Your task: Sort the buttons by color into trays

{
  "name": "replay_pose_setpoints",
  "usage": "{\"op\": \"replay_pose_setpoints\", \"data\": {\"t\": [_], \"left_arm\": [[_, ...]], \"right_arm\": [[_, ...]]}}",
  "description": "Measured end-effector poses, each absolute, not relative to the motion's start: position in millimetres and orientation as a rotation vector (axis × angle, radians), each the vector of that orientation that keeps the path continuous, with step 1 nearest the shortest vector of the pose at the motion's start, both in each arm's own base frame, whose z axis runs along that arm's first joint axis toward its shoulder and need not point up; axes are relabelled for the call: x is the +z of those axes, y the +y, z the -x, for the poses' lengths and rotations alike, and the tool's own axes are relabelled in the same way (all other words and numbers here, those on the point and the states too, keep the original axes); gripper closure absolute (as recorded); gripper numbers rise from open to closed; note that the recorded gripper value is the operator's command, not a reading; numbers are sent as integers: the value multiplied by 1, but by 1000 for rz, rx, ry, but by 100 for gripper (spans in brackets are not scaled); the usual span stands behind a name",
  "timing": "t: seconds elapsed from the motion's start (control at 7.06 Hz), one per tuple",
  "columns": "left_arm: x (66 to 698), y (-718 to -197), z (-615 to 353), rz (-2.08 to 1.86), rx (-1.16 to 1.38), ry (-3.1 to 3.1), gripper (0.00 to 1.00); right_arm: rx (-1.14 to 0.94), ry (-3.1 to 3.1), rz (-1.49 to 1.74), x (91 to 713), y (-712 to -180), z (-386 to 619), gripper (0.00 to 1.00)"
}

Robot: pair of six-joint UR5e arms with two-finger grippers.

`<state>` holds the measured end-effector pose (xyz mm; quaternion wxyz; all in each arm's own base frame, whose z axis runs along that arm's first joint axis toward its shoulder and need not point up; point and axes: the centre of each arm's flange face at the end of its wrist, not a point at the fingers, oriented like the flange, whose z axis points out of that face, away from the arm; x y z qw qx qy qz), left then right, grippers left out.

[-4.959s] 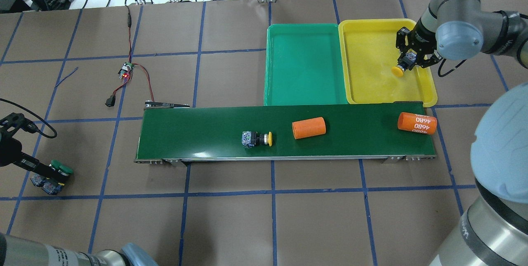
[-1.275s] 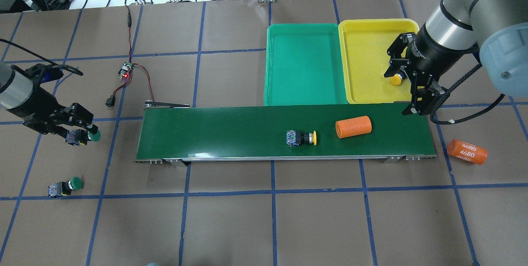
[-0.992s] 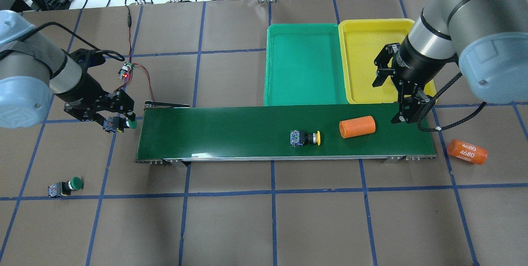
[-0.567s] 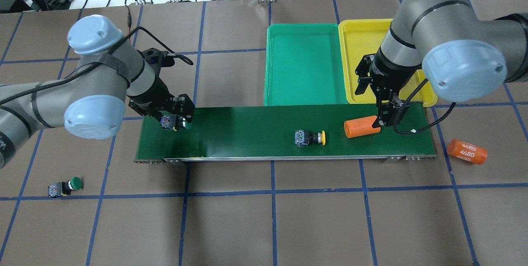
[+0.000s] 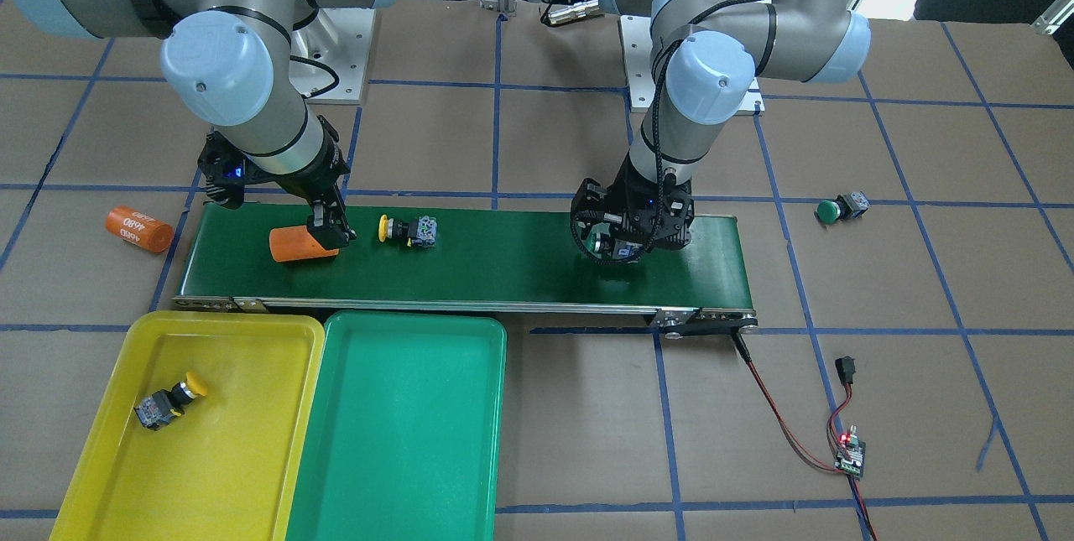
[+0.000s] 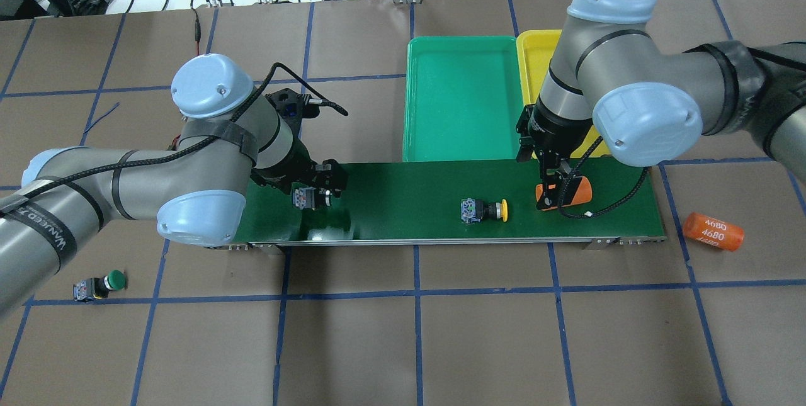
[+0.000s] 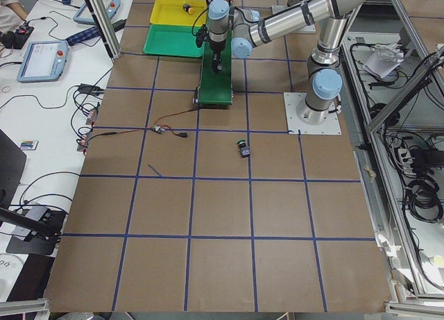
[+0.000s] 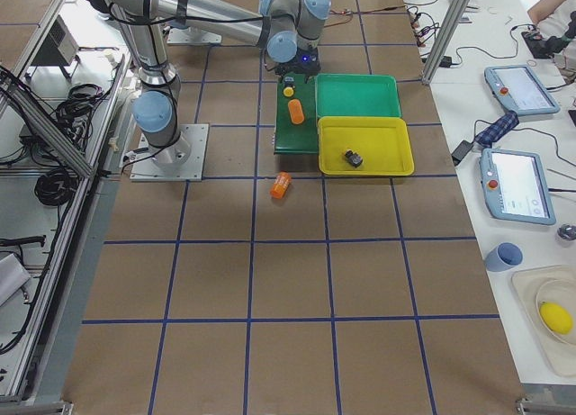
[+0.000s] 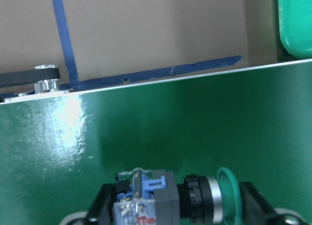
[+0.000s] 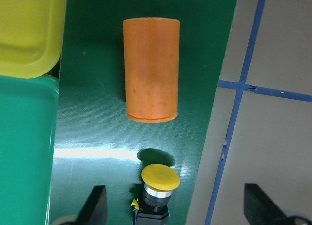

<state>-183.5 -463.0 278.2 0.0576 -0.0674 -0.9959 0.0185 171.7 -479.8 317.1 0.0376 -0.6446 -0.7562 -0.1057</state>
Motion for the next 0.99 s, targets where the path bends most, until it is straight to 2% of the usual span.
{"op": "replay_pose_setpoints", "data": {"t": [0.28, 0.71, 0.99], "left_arm": [[294, -465, 147, 107, 44, -3073, 0], [309, -479, -15, -389, 68, -3105, 0], [296, -462, -114, -698, 15, -3061, 0]], "right_arm": [[-333, -2311, 2003, 305, -479, -174, 0], [-373, -2289, 2035, 281, -484, -177, 0], [-378, -2291, 2026, 267, -486, -182, 0]]}}
